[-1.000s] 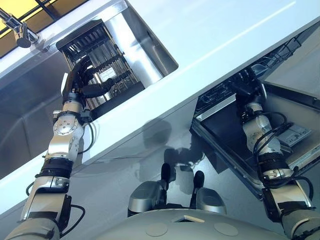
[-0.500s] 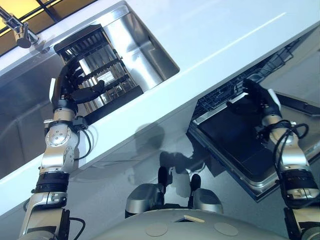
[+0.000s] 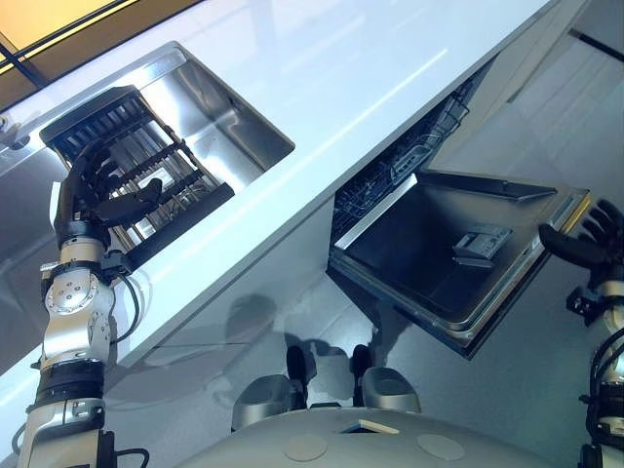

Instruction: Pick up plates and place into dishwasher.

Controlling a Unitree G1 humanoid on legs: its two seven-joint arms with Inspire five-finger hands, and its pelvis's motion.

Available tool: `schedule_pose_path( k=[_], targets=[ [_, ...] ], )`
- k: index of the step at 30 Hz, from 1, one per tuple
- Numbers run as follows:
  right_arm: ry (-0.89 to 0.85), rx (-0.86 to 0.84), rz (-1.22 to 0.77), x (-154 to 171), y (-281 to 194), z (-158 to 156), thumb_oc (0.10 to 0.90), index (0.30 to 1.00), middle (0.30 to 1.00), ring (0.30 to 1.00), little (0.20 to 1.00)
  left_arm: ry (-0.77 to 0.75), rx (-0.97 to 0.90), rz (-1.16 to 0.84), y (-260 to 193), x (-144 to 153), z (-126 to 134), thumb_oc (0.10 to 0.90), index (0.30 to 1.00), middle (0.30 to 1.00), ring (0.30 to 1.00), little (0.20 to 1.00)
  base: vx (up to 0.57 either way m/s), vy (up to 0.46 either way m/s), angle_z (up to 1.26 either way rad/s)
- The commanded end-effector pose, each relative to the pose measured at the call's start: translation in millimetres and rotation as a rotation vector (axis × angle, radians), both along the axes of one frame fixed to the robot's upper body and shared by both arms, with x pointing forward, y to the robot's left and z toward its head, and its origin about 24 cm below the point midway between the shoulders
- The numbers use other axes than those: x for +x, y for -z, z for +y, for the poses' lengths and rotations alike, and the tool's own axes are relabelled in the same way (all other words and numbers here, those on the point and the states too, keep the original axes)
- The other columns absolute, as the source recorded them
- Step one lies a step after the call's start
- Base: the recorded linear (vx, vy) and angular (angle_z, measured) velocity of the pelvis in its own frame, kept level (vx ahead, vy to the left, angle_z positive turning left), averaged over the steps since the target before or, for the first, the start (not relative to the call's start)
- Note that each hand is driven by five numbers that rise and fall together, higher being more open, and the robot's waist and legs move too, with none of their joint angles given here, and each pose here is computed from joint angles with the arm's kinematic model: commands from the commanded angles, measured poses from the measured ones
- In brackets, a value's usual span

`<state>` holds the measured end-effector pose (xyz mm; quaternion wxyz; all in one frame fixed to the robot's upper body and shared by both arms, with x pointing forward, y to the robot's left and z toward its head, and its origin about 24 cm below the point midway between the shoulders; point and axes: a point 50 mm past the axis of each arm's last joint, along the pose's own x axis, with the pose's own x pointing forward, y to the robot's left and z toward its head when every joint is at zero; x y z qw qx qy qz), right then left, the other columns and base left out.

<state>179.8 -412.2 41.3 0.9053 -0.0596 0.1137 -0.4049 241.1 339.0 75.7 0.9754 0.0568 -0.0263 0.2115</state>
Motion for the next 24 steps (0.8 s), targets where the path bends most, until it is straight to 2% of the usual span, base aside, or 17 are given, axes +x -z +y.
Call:
schedule_pose_path(
  k=[1, 10, 17, 19, 24],
  targets=[
    [0.202, -0.188, -0.297, 0.6, -55.1, -20.3, 0.8, 0.9, 0.9, 0.9, 0.9, -0.041, 0.064, -0.151, -26.8, 3.8, 11.3, 0.8, 0.9, 0.9, 0.9, 0.9, -0.02, -0.097, -0.03],
    [0.393, -0.105, -0.335, -8.4, -37.6, -30.4, 0.8, 0.9, 0.9, 0.9, 0.9, -0.19, -0.193, -0.4, -35.8, 5.9, 13.1, 0.8, 0.9, 0.9, 0.9, 0.9, -0.07, -0.026, -0.08],
    [0.528, 0.123, -0.468, -7.0, -25.3, -39.4, 0.8, 0.9, 0.9, 0.9, 0.9, -0.262, -0.314, -0.621, -69.7, 19.9, 17.4, 0.8, 0.9, 0.9, 0.9, 0.9, -0.26, -0.07, 0.04],
    [0.44, 0.295, -0.582, -0.3, -12.0, -33.3, 0.8, 0.9, 0.9, 0.9, 0.9, -0.268, -0.335, -0.662, -84.1, 26.0, 19.1, 0.8, 0.9, 0.9, 0.9, 0.9, -0.11, -0.08, 0.2],
    [0.185, 0.55, -0.689, 7.7, 18.8, -12.3, 0.8, 0.9, 0.9, 0.9, 0.9, -0.269, -0.34, -0.66, -93.5, 29.2, 25.2, 0.8, 0.9, 0.9, 0.9, 0.9, -0.03, -0.012, 0.09]
  ],
)
